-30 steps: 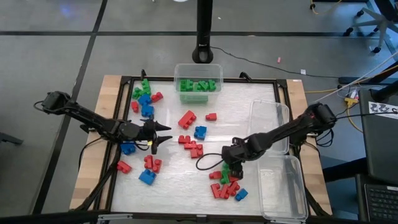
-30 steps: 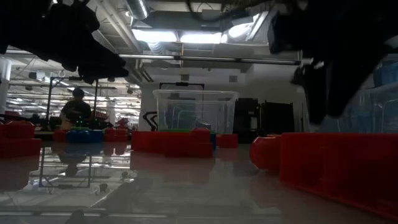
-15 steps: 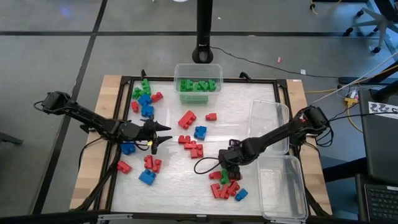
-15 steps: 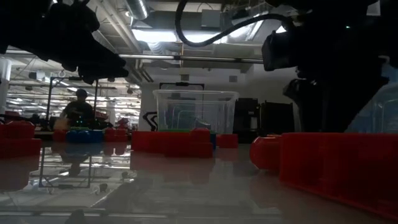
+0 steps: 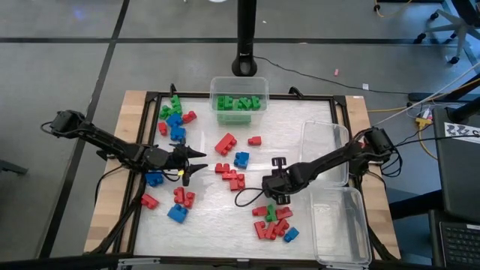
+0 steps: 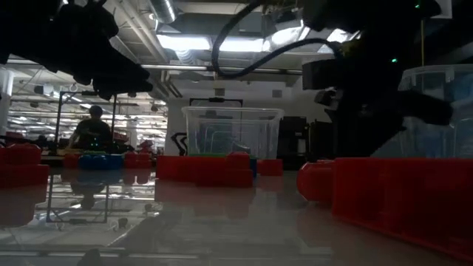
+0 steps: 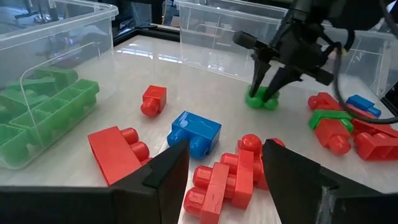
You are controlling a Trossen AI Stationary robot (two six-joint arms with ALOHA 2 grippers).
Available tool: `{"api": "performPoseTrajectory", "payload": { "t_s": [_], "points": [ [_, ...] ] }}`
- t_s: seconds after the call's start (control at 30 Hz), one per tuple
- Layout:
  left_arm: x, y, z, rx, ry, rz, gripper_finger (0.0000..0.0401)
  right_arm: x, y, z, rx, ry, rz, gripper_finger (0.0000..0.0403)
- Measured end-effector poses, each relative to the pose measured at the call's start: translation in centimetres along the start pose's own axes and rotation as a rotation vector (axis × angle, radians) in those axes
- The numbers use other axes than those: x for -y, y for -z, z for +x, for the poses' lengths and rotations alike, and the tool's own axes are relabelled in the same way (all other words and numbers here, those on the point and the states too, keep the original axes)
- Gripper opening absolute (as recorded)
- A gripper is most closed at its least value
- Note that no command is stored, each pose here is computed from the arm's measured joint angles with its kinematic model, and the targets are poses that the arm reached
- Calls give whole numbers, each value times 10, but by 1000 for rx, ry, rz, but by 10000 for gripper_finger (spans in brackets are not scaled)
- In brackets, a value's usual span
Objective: Sort blocks
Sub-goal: Put the green game piece into the top transparent bin
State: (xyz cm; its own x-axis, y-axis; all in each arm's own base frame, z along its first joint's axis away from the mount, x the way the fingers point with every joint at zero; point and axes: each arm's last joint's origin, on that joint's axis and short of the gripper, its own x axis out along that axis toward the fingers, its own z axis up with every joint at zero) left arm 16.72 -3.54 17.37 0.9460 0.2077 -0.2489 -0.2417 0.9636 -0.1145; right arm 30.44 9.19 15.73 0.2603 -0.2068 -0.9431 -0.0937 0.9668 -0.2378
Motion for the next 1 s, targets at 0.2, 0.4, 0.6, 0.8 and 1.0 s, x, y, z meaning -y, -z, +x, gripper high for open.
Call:
{"api": "performPoseTrajectory", "payload": {
  "t_s": [0.2, 0.4, 0.6, 0.8, 1.0],
  "points": [
    [0, 1, 0, -12, -4, 7, 188, 10, -2, 2, 6, 39, -68, 18],
    [-1, 2, 0, -18, -6, 10, 188, 11, -2, 2, 5, 44, -98, 10],
    [-1, 2, 0, -17, -6, 17, 188, 12, -6, -2, 12, 57, -113, 9],
    [-1, 2, 0, -16, -6, 5, 188, 21, -20, -18, -3, -42, -88, 59],
    [-1, 2, 0, -16, -5, 3, 188, 35, -30, -32, -10, -73, -76, 194]
  ]
}}
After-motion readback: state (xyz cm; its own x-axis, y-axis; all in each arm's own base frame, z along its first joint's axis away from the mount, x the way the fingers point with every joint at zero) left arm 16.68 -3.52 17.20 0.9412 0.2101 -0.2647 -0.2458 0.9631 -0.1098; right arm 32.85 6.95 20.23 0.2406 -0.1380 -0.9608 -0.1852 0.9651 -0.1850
